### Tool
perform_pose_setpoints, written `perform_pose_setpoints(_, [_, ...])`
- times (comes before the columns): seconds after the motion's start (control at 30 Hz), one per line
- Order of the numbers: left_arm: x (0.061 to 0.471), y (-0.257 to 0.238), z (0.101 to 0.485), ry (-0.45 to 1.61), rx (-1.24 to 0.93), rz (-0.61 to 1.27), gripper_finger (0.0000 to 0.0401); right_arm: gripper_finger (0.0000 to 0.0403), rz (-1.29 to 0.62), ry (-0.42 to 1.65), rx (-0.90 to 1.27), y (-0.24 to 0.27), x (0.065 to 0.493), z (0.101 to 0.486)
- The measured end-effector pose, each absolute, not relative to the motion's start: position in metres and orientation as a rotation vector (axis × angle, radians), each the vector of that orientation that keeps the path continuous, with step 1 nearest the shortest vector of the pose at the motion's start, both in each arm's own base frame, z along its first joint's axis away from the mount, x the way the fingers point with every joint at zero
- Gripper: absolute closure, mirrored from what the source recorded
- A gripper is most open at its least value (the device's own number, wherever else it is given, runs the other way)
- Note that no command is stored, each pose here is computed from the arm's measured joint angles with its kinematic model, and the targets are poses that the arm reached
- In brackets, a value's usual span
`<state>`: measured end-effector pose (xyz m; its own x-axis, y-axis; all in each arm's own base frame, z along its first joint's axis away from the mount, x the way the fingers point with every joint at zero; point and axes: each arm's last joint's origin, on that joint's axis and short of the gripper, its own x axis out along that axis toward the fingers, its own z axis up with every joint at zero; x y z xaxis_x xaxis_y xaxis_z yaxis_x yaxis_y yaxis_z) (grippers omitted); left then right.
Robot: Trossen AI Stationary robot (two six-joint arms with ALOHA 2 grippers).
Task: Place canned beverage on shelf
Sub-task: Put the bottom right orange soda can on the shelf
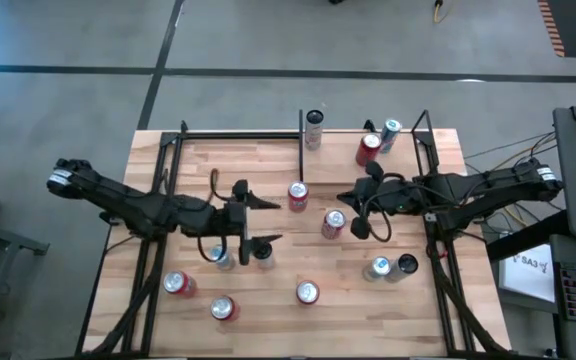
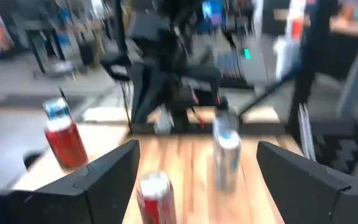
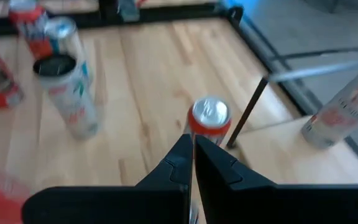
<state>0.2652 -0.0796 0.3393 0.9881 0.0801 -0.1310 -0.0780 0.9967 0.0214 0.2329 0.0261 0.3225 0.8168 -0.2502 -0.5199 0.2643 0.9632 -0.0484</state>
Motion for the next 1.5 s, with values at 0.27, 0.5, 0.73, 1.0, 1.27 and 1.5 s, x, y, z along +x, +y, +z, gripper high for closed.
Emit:
perform_pose_setpoints(0.27, [0.253, -0.087, 0.341, 0.394, -0.016, 0.072, 0.009, 0.0394, -0.253, 0.692, 0.077, 0.042, 0.221, 0.308])
perform_pose_setpoints(0.5, [0.247, -0.092, 0.33, 0.485, -0.023, 0.065, 0.009, 0.0394, -0.183, 0.743, 0.048, 0.061, 0.212, 0.304])
perform_pose_setpoints(0.73, [0.245, -0.094, 0.323, 0.505, -0.088, 0.08, 0.0089, 0.0394, -0.163, 0.81, 0.098, 0.077, 0.2, 0.299])
perform_pose_setpoints(1.0, [0.245, -0.11, 0.32, 0.493, -0.08, 0.06, 0.0089, 0.0394, -0.109, 0.811, 0.12, 0.093, 0.193, 0.299])
perform_pose_setpoints(1.27, [0.261, -0.128, 0.305, 0.514, -0.05, 0.042, 0.0088, 0.0394, -0.107, 0.809, 0.131, 0.095, 0.192, 0.299])
perform_pose_setpoints(1.5, [0.284, -0.141, 0.297, 0.487, 0.013, 0.021, 0.0088, 0.0394, -0.106, 0.806, 0.13, 0.096, 0.192, 0.299])
